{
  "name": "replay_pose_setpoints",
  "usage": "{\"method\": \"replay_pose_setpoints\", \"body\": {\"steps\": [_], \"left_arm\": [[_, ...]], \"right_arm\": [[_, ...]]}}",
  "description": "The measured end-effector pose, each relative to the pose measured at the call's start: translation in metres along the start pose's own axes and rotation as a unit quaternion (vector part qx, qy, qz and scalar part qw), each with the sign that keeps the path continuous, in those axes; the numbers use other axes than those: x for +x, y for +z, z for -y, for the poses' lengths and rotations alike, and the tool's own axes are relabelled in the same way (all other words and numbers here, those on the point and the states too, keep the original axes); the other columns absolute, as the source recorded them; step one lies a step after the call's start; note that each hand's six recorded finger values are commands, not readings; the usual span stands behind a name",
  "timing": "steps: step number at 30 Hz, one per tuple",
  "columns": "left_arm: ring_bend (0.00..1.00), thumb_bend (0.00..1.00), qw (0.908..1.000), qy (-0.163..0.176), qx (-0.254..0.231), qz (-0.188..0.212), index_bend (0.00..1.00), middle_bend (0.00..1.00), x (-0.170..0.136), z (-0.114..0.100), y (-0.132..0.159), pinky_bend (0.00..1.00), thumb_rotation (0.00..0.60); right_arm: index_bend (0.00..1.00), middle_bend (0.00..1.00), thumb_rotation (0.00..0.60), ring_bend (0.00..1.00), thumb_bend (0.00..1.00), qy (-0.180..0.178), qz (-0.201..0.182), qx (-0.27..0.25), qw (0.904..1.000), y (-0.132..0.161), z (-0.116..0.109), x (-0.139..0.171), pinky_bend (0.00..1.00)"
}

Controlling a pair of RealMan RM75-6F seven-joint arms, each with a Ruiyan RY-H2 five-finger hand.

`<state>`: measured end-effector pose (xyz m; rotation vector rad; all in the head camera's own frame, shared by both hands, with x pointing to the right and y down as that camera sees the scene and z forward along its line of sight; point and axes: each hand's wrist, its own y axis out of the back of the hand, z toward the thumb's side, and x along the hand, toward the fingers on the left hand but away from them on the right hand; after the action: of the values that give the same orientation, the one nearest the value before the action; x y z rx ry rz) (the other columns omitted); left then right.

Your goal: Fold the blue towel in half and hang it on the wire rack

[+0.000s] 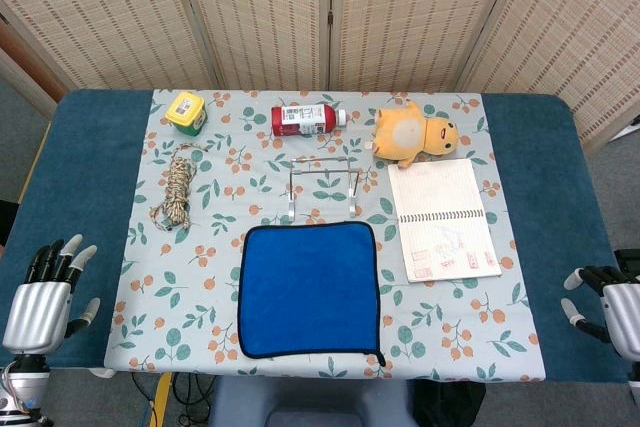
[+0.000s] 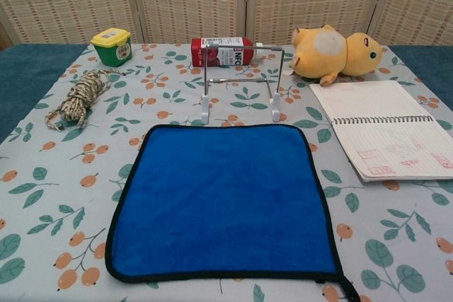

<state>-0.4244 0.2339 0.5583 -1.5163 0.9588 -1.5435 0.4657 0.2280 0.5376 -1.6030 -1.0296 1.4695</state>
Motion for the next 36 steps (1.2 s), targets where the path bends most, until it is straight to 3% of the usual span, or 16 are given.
{"method": "replay_pose_setpoints", "body": {"steps": [17, 20, 25, 29, 36], "left_arm": [[0.03, 0.28, 0.9999, 0.005, 0.000, 0.013, 0.16, 0.04, 0.002, -0.001, 0.000, 0.07, 0.600], [0.05, 0.28, 0.9997, 0.008, 0.001, 0.024, 0.17, 0.04, 0.003, -0.002, 0.002, 0.11, 0.600], [0.20, 0.28, 0.9980, 0.005, -0.001, 0.063, 0.18, 0.14, 0.005, -0.003, 0.010, 0.29, 0.600], [0.26, 0.28, 0.9941, -0.003, -0.007, 0.108, 0.19, 0.21, 0.007, 0.000, 0.020, 0.37, 0.600], [0.36, 0.28, 0.9779, -0.023, 0.004, 0.208, 0.22, 0.32, 0.010, 0.008, 0.050, 0.52, 0.600]], "right_arm": [[0.49, 0.47, 0.600, 0.39, 0.28, -0.006, -0.009, -0.002, 0.9999, 0.004, -0.003, -0.001, 0.48], [0.49, 0.47, 0.600, 0.39, 0.28, -0.005, -0.016, 0.000, 0.9999, 0.007, -0.003, -0.002, 0.48], [0.49, 0.48, 0.600, 0.40, 0.28, -0.003, -0.037, 0.007, 0.9993, 0.016, -0.004, -0.005, 0.48], [0.49, 0.53, 0.600, 0.47, 0.29, -0.001, -0.056, 0.011, 0.9984, 0.026, -0.004, -0.006, 0.49], [0.49, 0.63, 0.600, 0.56, 0.30, 0.018, -0.106, 0.026, 0.9939, 0.051, 0.001, -0.009, 0.58]]}}
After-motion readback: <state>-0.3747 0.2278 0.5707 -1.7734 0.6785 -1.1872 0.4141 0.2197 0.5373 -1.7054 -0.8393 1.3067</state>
